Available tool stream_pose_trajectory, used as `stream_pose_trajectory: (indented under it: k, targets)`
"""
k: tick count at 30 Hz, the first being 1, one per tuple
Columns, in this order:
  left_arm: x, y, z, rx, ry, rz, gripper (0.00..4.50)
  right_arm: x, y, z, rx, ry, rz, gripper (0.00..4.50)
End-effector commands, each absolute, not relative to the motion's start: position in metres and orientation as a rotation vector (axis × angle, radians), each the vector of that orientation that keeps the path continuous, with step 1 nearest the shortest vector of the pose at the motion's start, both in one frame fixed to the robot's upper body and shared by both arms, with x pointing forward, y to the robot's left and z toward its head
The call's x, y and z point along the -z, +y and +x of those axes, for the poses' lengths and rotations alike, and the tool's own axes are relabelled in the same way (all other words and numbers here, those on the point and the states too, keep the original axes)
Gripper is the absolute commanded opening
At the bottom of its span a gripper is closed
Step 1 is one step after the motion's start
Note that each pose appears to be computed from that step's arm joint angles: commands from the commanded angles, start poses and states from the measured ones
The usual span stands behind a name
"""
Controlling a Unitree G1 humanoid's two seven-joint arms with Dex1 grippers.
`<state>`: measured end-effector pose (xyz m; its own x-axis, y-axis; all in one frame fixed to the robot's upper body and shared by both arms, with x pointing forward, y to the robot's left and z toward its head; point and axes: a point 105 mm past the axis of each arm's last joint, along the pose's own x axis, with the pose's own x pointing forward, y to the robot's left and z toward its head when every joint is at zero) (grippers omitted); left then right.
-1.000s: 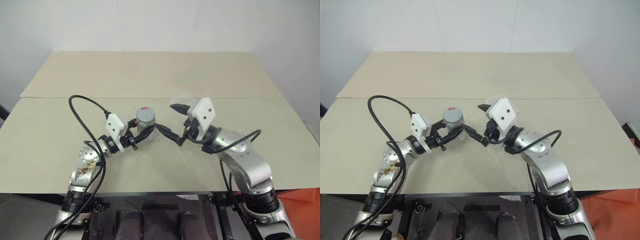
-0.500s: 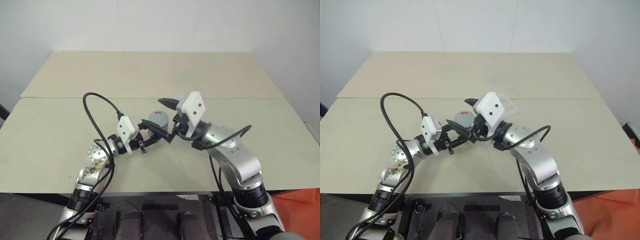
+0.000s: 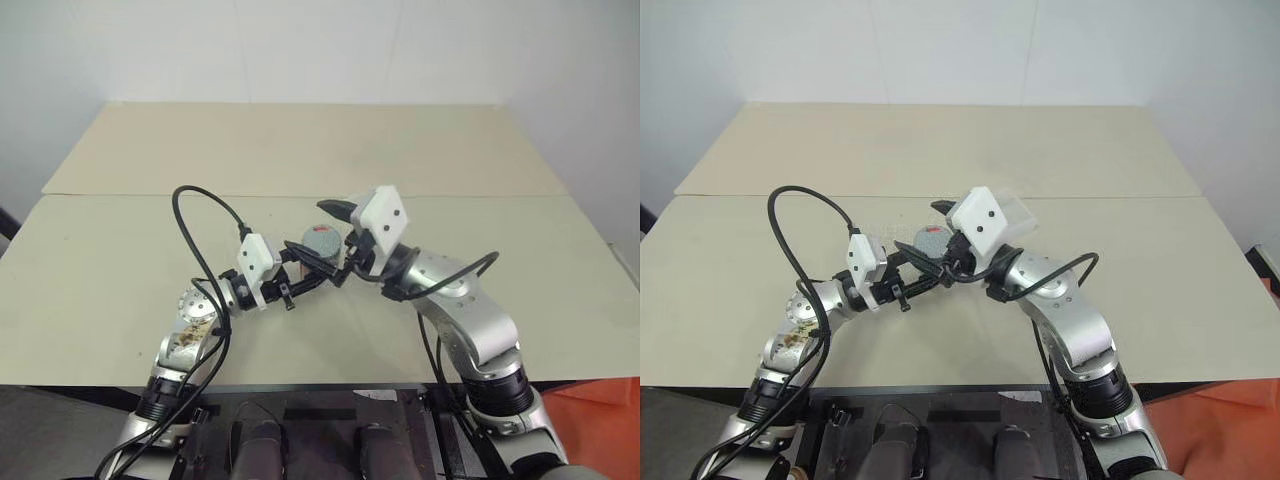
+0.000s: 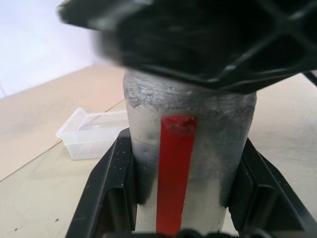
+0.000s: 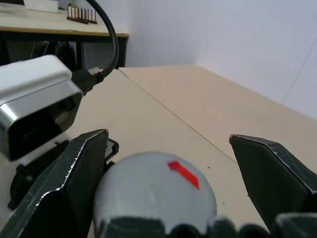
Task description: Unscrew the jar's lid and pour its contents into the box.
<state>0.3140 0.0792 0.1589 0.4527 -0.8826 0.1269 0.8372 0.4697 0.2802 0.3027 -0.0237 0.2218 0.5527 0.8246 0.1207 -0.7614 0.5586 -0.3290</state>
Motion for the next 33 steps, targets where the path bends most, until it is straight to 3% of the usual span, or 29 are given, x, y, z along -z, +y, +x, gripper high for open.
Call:
stream_pose_trajectory:
  k: [1, 33]
  targets:
    - [-0.177, 0.086, 0.316, 1.051, -0.347, 0.19, 1.93, -0.233, -0.039, 0.302, -0.901, -0.324, -0.264, 4.47]
    - [-0.175, 0.093, 0.319, 1.043, -0.339, 0.21, 1.93, -0.222, -0.069, 0.301, -0.846, -0.282, -0.304, 4.47]
